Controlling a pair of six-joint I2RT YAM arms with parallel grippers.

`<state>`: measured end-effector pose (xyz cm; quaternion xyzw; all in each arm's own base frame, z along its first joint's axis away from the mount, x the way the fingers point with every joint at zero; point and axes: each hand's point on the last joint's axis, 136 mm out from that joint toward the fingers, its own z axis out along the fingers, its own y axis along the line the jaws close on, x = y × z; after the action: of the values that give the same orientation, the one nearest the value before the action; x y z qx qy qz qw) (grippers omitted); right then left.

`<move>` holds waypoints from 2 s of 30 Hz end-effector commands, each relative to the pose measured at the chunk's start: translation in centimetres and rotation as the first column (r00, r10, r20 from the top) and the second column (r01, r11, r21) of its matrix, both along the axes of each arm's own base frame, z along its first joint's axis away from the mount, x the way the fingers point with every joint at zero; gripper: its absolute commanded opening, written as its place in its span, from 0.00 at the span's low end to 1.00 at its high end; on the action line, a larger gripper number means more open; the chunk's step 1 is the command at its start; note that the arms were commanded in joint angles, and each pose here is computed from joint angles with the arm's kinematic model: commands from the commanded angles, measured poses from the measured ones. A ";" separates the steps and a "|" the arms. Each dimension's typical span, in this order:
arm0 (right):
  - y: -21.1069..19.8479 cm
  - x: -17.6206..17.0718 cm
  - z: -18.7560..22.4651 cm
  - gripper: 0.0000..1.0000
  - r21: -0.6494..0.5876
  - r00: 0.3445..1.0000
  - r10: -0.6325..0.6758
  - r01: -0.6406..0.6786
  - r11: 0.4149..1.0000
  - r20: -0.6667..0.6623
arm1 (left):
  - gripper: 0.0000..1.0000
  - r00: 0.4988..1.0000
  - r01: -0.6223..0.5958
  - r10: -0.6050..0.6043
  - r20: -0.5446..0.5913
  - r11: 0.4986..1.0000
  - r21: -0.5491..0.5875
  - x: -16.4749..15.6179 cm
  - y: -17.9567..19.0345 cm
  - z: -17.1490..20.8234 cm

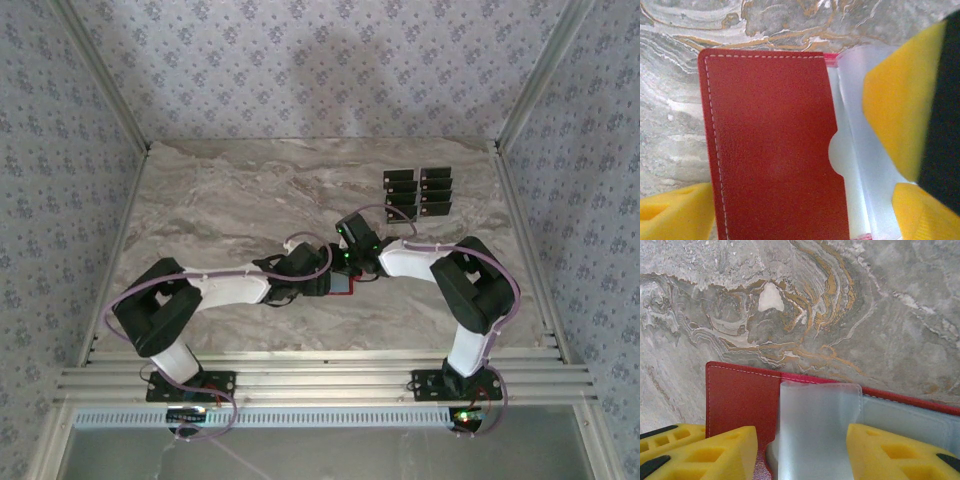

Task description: Put the credit cards into the card holder

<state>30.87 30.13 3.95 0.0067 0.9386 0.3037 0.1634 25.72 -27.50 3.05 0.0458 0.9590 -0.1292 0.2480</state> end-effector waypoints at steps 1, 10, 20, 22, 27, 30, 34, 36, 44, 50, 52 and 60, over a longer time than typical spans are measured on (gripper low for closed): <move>-1.0 -1.2 -0.9 0.53 -0.023 0.998 -0.011 0.010 1.000 -0.059 | 0.89 1.000 -0.012 0.012 -0.005 0.999 0.053 0.1 0.3 -0.4; -2.3 -0.6 1.2 0.54 -0.002 0.999 -0.049 0.049 0.999 -0.024 | 0.89 0.999 -0.026 0.027 -0.019 0.997 0.068 -0.2 0.7 -1.3; -3.0 -0.8 0.7 0.54 -0.005 0.997 -0.064 0.064 0.998 -0.033 | 0.89 0.999 -0.027 0.029 -0.031 0.998 0.065 -0.4 0.7 -1.7; -3.0 -0.8 0.5 0.54 -0.007 0.997 -0.064 0.064 0.998 -0.036 | 0.88 0.999 -0.027 0.029 -0.031 0.998 0.065 -0.4 0.7 -1.7; -3.1 -1.0 -0.3 0.54 -0.018 0.997 -0.064 0.063 0.998 -0.049 | 0.88 0.999 -0.028 0.030 -0.030 0.998 0.062 -0.3 0.7 -1.6; -3.0 -1.0 -0.7 0.54 -0.016 0.996 -0.061 0.060 0.998 -0.058 | 0.88 0.999 -0.026 0.028 -0.028 0.998 0.062 -0.3 0.6 -1.6; -2.6 -1.1 -1.2 0.54 -0.008 0.996 -0.050 0.050 0.999 -0.068 | 0.88 0.999 -0.026 0.027 -0.028 0.998 0.060 -0.3 0.5 -1.5; -2.4 -1.1 -1.2 0.54 -0.001 0.997 -0.044 0.044 0.999 -0.070 | 0.88 0.999 -0.025 0.027 -0.029 0.998 0.058 -0.3 0.5 -1.5; -1.9 -1.1 -0.2 0.54 0.025 0.998 -0.022 0.023 0.999 -0.055 | 0.90 0.999 -0.033 0.033 0.001 0.999 0.041 0.0 0.6 -0.2; -1.2 -1.4 1.9 0.54 0.041 1.000 0.000 0.001 0.999 -0.023 | 0.96 0.993 -0.082 0.080 0.083 0.997 0.014 0.5 2.2 3.3; -0.8 -1.5 2.6 0.54 0.041 1.000 0.014 -0.014 0.999 -0.013 | 0.97 0.989 -0.110 0.109 0.104 0.994 0.004 0.6 3.3 4.4; 2.0 -1.6 3.2 0.55 0.041 0.998 0.065 -0.065 0.997 -0.005 | 0.97 0.969 -0.199 0.204 0.136 0.979 -0.054 0.9 7.1 7.0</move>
<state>29.44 31.11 6.96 -0.0056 0.9304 0.3298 0.1598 26.72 -22.23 9.78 -0.0272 0.9365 -0.1336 0.3230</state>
